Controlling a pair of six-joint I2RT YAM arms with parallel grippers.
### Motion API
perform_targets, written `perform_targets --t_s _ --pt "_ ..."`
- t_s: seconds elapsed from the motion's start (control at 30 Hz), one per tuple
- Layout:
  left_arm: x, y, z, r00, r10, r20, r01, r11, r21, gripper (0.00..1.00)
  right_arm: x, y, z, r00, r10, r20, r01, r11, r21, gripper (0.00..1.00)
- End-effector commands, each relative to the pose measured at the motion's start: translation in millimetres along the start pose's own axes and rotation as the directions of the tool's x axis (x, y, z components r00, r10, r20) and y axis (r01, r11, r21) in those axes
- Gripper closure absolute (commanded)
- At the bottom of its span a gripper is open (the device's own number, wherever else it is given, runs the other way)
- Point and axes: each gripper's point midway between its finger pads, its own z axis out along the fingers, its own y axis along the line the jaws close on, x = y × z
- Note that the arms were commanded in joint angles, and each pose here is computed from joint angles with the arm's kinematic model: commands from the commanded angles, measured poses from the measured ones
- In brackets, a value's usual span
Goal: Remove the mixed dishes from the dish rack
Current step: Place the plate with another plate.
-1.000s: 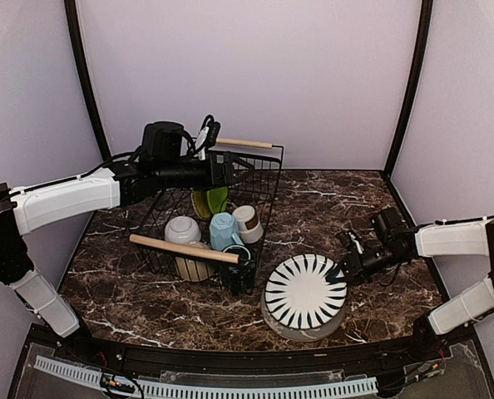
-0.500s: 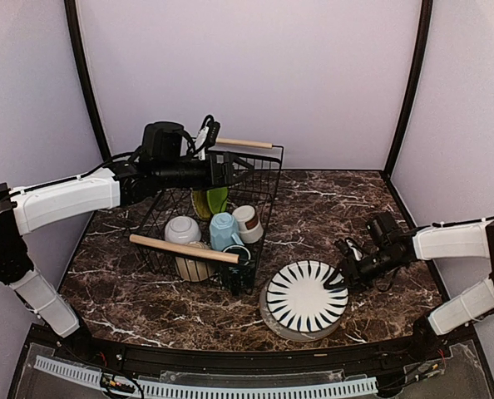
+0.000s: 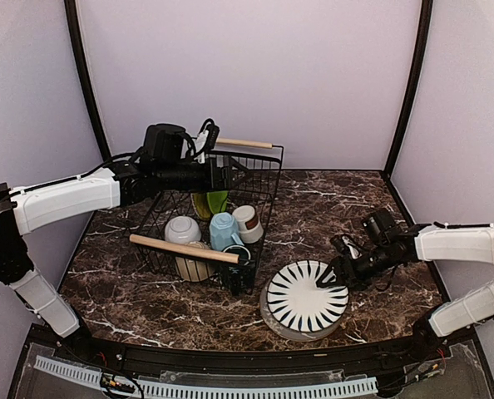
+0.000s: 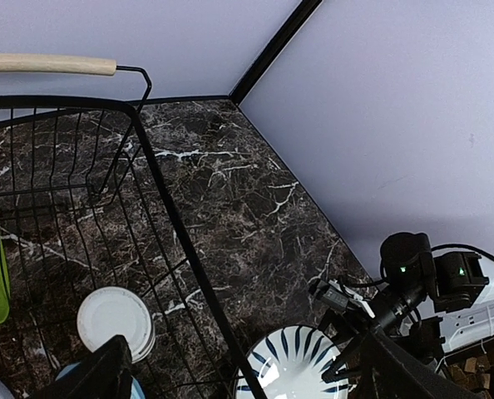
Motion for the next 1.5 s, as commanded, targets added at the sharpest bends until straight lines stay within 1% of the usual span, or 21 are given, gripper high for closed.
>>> perform_targets --t_s 0.0,0.27,0.47,0.6,0.73,1.07,1.2,1.3,1.37,1.47 --pt "-11.4 -2.5 -4.5 0.999 0.033 0.014 -0.032 0.999 -0.018 0.06 -5.4 -7.9 5.8 0.998 -0.057 -0.006 0.058 0.989 0.138 0.14" --pt "-11.6 3.2 -0.8 0.999 0.042 0.016 -0.041 0.998 -0.039 0.06 -1.5 -12.3 3.9 0.998 -0.06 -0.014 0.061 0.963 0.264 0.1" --pt "-8.8 6.6 -0.2 0.999 0.048 0.005 -0.048 0.997 -0.054 0.06 8.5 -3.4 6.6 0.997 -0.076 -0.035 0.083 0.955 0.285 0.09" --pt "-11.6 6.6 -0.8 0.999 0.052 0.011 -0.051 0.997 -0.057 0.05 8.0 -0.3 2.4 0.996 -0.09 -0.009 0.089 0.95 0.299 0.05" --pt "-16.1 5.8 -0.1 0.998 0.054 0.024 -0.052 0.997 -0.055 0.04 3.4 -8.2 -4.4 0.996 -0.084 0.019 0.072 0.93 0.36 0.02" --pt "-12.8 9.2 -0.3 0.999 0.043 0.011 -0.042 0.997 -0.071 0.04 -6.3 -20.0 -8.9 0.996 -0.076 0.05 0.046 0.896 0.441 0.01" --pt "-12.5 13.0 -1.5 0.999 0.05 0.014 -0.048 0.995 -0.089 0.04 -10.2 -19.0 -4.4 0.995 -0.086 0.051 0.056 0.9 0.431 0.01" --pt "-11.6 13.6 -2.9 0.999 0.048 0.006 -0.048 0.994 -0.095 0.04 -11.4 -8.0 0.9 0.994 -0.105 0.037 0.083 0.921 0.381 0.01" --pt "-9.0 16.6 -2.9 0.998 0.055 -0.002 -0.055 0.993 -0.108 0.04 -12.5 -4.0 1.7 0.991 -0.125 0.052 0.098 0.928 0.359 0.01" --pt "-12.5 32.7 -7.8 0.998 0.059 -0.006 -0.059 0.979 -0.194 0.04 -19.4 -1.0 -7.5 0.988 -0.133 0.085 0.091 0.919 0.383 0.01"
